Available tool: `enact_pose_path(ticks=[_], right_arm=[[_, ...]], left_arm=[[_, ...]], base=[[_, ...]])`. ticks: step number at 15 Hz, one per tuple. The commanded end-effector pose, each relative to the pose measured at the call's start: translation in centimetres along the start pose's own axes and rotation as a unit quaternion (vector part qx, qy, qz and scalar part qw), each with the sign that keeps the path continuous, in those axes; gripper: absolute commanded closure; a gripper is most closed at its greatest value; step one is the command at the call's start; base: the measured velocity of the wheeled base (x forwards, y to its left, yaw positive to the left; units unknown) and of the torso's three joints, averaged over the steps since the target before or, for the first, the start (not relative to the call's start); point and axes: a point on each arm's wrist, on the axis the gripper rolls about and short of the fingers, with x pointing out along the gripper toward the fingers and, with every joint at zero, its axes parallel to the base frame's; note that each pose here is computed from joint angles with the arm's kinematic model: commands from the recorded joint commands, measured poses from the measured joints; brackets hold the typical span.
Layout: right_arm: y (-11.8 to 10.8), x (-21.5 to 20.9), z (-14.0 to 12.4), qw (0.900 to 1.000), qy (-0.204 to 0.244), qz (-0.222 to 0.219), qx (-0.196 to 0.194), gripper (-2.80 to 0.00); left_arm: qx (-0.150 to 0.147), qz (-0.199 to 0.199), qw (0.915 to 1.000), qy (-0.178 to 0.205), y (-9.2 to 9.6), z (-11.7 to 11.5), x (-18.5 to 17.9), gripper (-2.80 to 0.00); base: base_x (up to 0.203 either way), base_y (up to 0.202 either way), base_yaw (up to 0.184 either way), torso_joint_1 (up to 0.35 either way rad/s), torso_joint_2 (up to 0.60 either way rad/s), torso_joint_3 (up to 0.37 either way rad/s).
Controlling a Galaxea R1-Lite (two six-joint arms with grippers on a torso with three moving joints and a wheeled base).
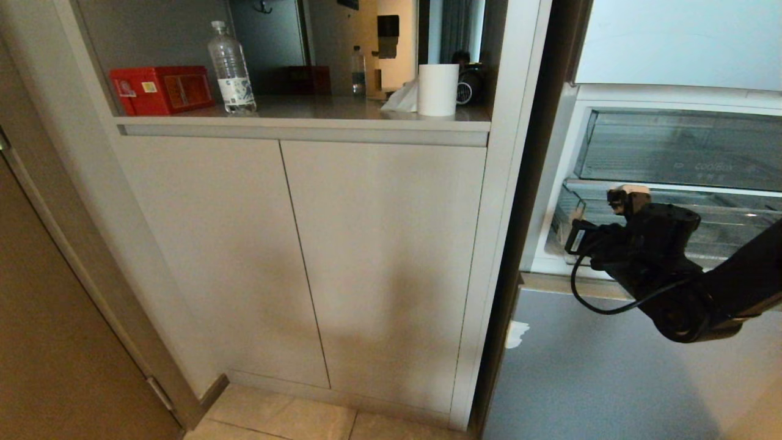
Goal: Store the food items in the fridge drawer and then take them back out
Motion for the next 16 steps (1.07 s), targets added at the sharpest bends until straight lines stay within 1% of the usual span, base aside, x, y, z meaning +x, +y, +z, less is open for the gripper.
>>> enact_pose_path(ticks=[1,3,4,5,11,13,15,16], right_arm=[[0.1,-2.2,0.4,1.0,0.005,0.002,0.0,0.0],[0.3,-3.9,0.7,1.0,0.004,0.008,0.002,0.0],[0.5,-4.5,0.9,1.0,0.003,0.011,0.006,-1.53],[0.7,-5.1,1.0,1.0,0.003,0.013,0.007,-2.8],[0.6,-9.3,1.5,1.0,0.019,0.011,0.018,-2.8],[0.3,-11.2,2.5,1.0,0.009,0.008,0.02,-2.8],[-0.1,-12.7,4.2,1.0,0.0,-0.007,0.02,-2.8],[-0.5,-13.3,5.3,1.0,0.002,-0.017,0.019,-1.26]], left_arm=[[0.0,0.001,1.0,0.0,0.0,0.0,0.0,0.0],[0.0,0.0,1.0,0.0,0.0,0.0,0.0,0.0],[0.0,0.001,1.0,0.0,0.0,0.0,0.0,0.0],[0.0,0.001,1.0,0.0,0.0,0.0,0.0,0.0],[0.0,0.0,1.0,0.0,0.0,0.0,0.0,0.0],[0.0,0.0,1.0,0.0,0.0,0.0,0.0,0.0],[0.0,0.0,1.0,0.0,0.0,0.0,0.0,0.0],[0.0,0.001,1.0,0.0,0.0,0.0,0.0,0.0]], base=[[0.0,0.0,0.0,0.0,0.0,0.0],[0.0,0.0,0.0,0.0,0.0,0.0],[0.0,0.0,0.0,0.0,0.0,0.0],[0.0,0.0,0.0,0.0,0.0,0.0],[0.0,0.0,0.0,0.0,0.0,0.0],[0.0,0.0,0.0,0.0,0.0,0.0],[0.0,0.0,0.0,0.0,0.0,0.0],[0.0,0.0,0.0,0.0,0.0,0.0]])
